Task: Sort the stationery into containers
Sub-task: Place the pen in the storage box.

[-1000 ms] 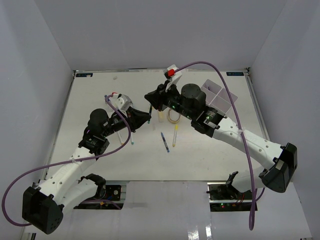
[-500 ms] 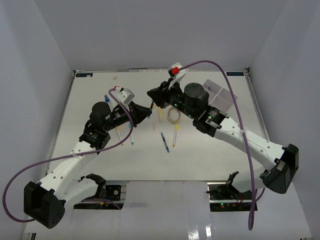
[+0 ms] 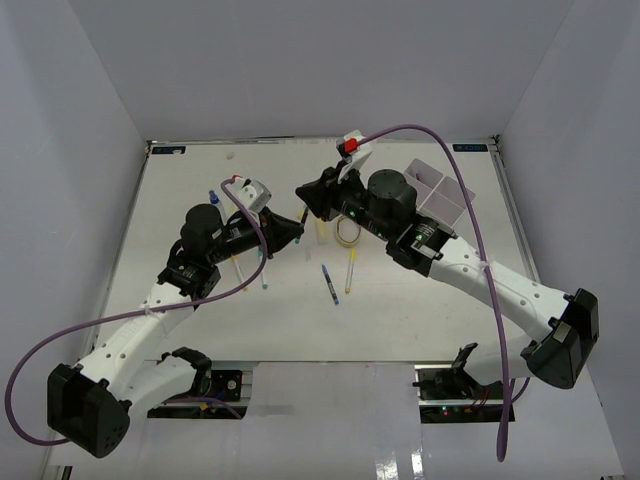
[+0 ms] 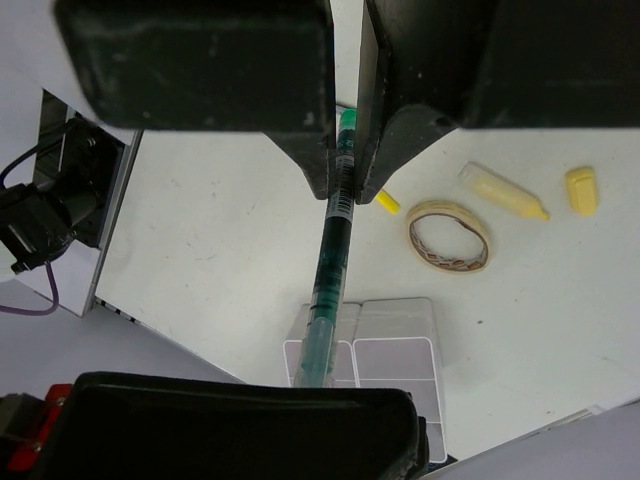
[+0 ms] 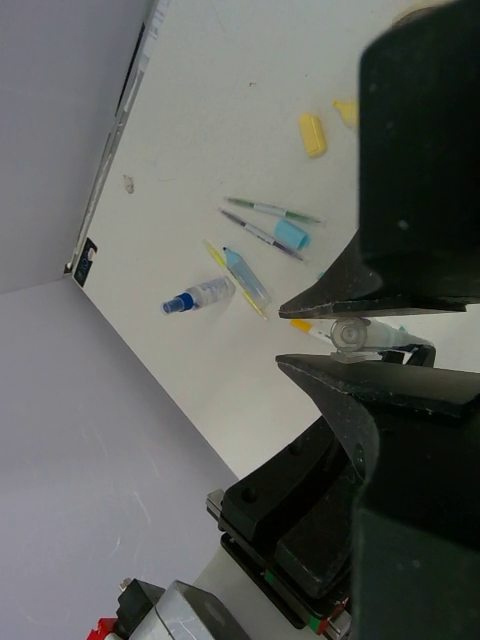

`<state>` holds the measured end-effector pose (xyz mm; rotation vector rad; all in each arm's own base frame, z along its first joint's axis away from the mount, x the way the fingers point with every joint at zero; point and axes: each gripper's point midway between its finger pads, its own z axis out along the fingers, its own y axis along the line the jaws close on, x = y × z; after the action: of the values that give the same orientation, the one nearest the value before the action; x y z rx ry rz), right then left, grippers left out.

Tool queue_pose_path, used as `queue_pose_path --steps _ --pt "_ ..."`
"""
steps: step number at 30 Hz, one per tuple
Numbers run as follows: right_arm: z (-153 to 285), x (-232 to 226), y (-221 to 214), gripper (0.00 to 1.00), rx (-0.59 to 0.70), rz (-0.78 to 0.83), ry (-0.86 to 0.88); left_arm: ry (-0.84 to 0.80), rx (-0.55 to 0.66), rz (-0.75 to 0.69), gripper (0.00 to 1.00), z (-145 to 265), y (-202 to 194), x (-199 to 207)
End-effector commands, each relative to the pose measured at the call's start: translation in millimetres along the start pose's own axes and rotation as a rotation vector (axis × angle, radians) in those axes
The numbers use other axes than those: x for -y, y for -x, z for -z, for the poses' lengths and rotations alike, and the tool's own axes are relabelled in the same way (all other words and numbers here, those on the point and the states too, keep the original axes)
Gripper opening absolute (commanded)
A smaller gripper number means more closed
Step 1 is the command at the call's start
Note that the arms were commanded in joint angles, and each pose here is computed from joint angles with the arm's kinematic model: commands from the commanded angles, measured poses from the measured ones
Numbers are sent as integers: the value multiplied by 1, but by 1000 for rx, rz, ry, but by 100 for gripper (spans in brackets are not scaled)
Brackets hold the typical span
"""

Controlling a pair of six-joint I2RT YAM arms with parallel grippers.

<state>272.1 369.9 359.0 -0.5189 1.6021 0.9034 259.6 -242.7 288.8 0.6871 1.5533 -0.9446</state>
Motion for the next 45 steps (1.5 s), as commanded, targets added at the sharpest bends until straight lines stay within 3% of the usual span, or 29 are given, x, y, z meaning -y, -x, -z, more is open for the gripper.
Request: queue_pose_path --steps 1,4,12,32,35,41,45 --pt "18 8 -88 12 -324 17 -32 -64 251 -183 0 19 71 25" --pt "17 9 -81 15 -300 23 -40 -74 191 -160 0 18 44 23" --pt "15 10 -66 28 -260 30 -55 -41 168 -141 0 16 34 15" --pt "10 3 -28 36 -174 50 -44 -23 118 -79 0 7 21 6" --pt "10 3 -30 35 -176 50 -46 -25 119 -77 0 7 21 6" --pt "11 9 -27 18 -167 55 -70 -32 112 -70 1 5 19 7" --pt "11 13 -26 8 -162 61 -89 -32 103 -64 15 4 17 6"
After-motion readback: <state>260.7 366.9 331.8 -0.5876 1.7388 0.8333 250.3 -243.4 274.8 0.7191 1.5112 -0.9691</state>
